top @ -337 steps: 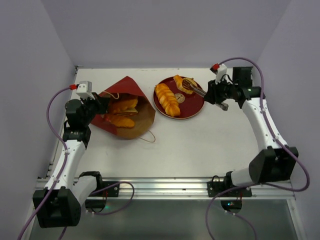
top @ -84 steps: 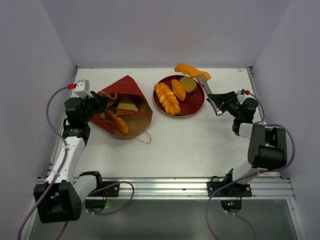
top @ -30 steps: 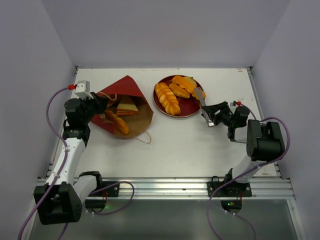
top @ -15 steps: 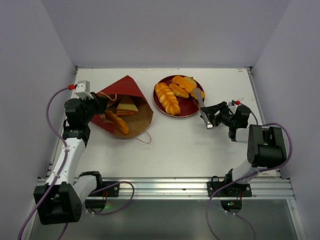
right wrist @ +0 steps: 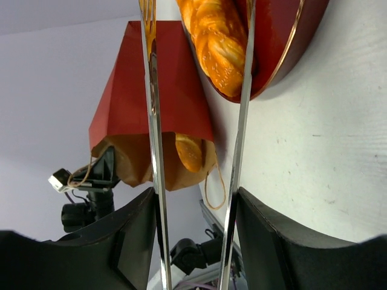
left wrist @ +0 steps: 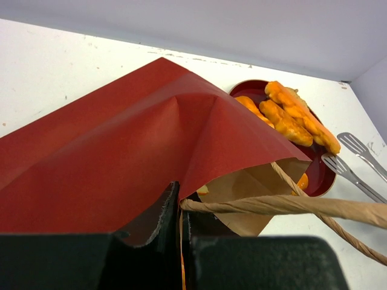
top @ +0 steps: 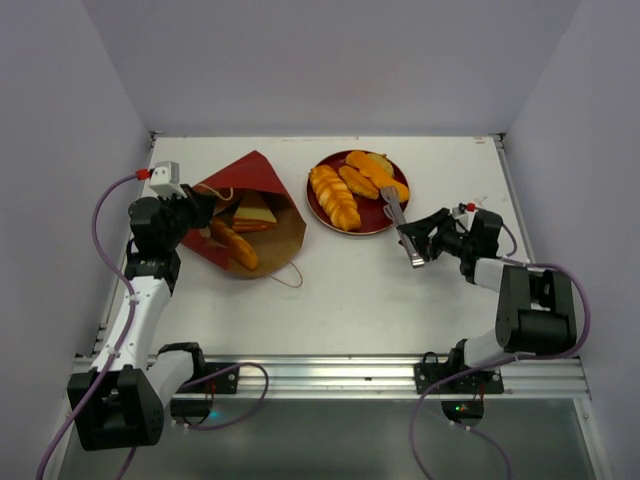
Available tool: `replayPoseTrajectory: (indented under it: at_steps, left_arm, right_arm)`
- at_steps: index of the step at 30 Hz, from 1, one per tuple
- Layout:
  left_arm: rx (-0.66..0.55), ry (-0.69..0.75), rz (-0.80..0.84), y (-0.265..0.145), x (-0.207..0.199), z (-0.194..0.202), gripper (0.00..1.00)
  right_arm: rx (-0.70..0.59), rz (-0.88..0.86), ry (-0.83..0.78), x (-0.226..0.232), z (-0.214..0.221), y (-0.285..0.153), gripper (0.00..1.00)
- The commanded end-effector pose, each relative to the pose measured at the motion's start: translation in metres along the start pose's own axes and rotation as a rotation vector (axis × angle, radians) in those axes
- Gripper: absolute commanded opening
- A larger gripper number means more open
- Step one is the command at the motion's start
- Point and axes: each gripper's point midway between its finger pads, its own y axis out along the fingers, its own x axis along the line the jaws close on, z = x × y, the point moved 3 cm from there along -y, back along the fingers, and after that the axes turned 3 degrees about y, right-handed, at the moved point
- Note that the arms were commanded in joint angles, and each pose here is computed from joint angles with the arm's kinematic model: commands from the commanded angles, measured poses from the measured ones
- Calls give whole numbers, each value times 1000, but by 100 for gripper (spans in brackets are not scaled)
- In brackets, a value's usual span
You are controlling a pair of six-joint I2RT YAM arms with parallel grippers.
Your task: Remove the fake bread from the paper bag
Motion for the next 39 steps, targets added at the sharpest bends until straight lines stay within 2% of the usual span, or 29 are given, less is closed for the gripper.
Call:
replayPoseTrajectory:
  at_steps: [1, 11, 16, 17, 22, 26, 28, 29, 35, 39]
  left_arm:
    - [-34, 23, -2, -3, 0, -8, 10]
    - [-36, 22, 0, -5, -1, -9, 10]
    - [-39, 21, 4, -5, -2, -11, 9]
    - [-37, 20, 2, -5, -2, -11, 9]
    - [-31, 26, -9, -9, -2, -13, 9]
    - [-21, 37, -27, -11, 0, -10, 10]
    - [-13, 36, -27, -10, 2, -8, 9]
    - [-11, 35, -23, -10, 1, -7, 9]
    - [-7, 41, -22, -11, 1, -5, 10]
    - [-4, 42, -25, -11, 2, -3, 10]
  right_arm:
    - [43, -20, -74, 15, 6, -5, 55]
    - [126, -65, -248, 41, 37, -7, 50]
    - [216, -78, -451, 64, 55, -7, 47]
    - [218, -98, -532, 74, 52, -8, 47]
    - [362, -159, -726, 92, 75, -14, 43]
    - [418, -178, -970, 110, 94, -24, 43]
    - [478, -162, -1114, 104, 111, -28, 42]
    - [457, -160, -1237, 109, 112, -29, 43]
    - [539, -169, -1427, 115, 146, -37, 41]
    - [647, -240, -1456, 114, 182, -39, 41]
